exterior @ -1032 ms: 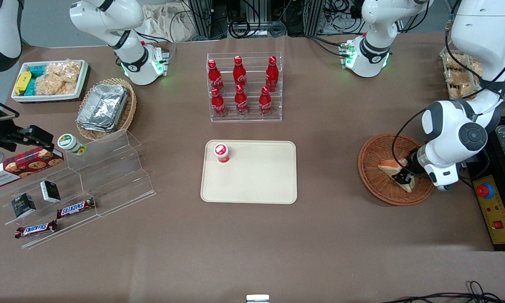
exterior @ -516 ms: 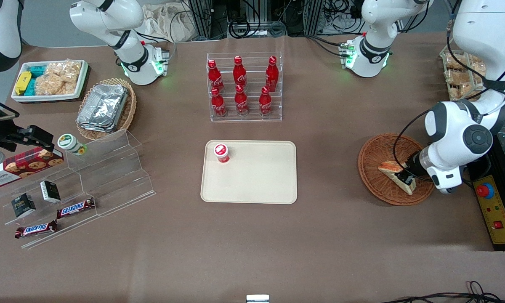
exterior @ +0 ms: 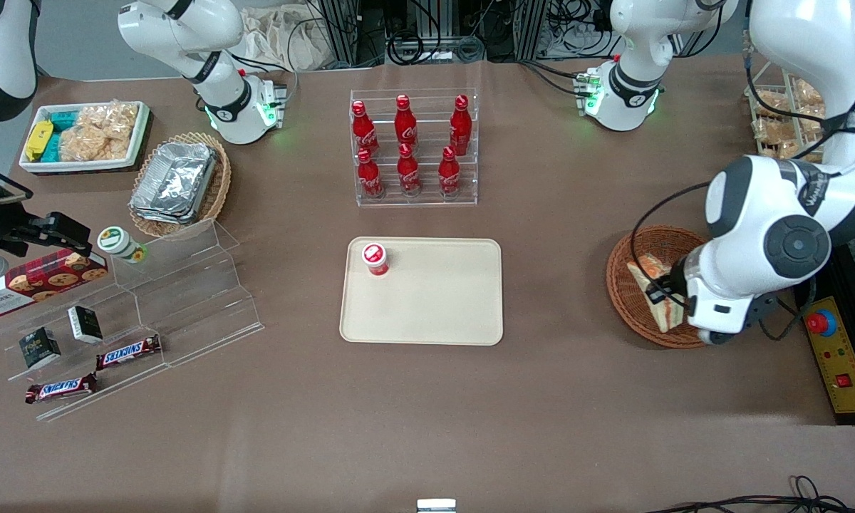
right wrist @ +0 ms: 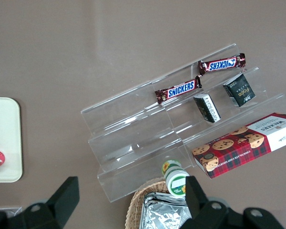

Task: Place sandwich from basket to tray
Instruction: 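Lift the sandwich and carry it toward the cream tray, then lower the sandwich onto the tray beside the red can and release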

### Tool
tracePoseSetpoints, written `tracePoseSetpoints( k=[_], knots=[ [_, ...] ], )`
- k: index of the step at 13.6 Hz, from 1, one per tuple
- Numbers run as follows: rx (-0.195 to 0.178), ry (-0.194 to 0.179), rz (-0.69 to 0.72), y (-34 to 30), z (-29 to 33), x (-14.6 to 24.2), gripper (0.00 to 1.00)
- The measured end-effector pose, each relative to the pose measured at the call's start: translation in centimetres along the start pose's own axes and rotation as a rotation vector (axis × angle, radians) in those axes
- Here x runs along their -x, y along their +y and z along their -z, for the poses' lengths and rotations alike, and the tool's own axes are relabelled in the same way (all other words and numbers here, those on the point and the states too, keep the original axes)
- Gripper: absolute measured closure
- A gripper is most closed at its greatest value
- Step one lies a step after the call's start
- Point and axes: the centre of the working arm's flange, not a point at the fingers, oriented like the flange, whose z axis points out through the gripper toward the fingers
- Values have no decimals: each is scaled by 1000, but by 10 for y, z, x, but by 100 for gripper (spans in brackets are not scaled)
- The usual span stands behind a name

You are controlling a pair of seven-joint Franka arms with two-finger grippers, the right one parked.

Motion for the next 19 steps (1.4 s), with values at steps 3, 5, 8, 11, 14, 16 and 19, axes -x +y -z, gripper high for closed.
tracePoseSetpoints(
  k=[3,5,8,11,14,16,19],
  knots=[
    [28,45,-165,87,24,57,85],
    [25,30,-210,137,7,89,85],
    [36,2,-222,205,-58,120,85],
    [50,-18,-219,237,-116,131,85],
    [23,-50,-232,246,-148,140,85],
    [11,-60,-241,251,-159,149,85],
    [4,-65,-241,252,-165,150,59]
  ],
)
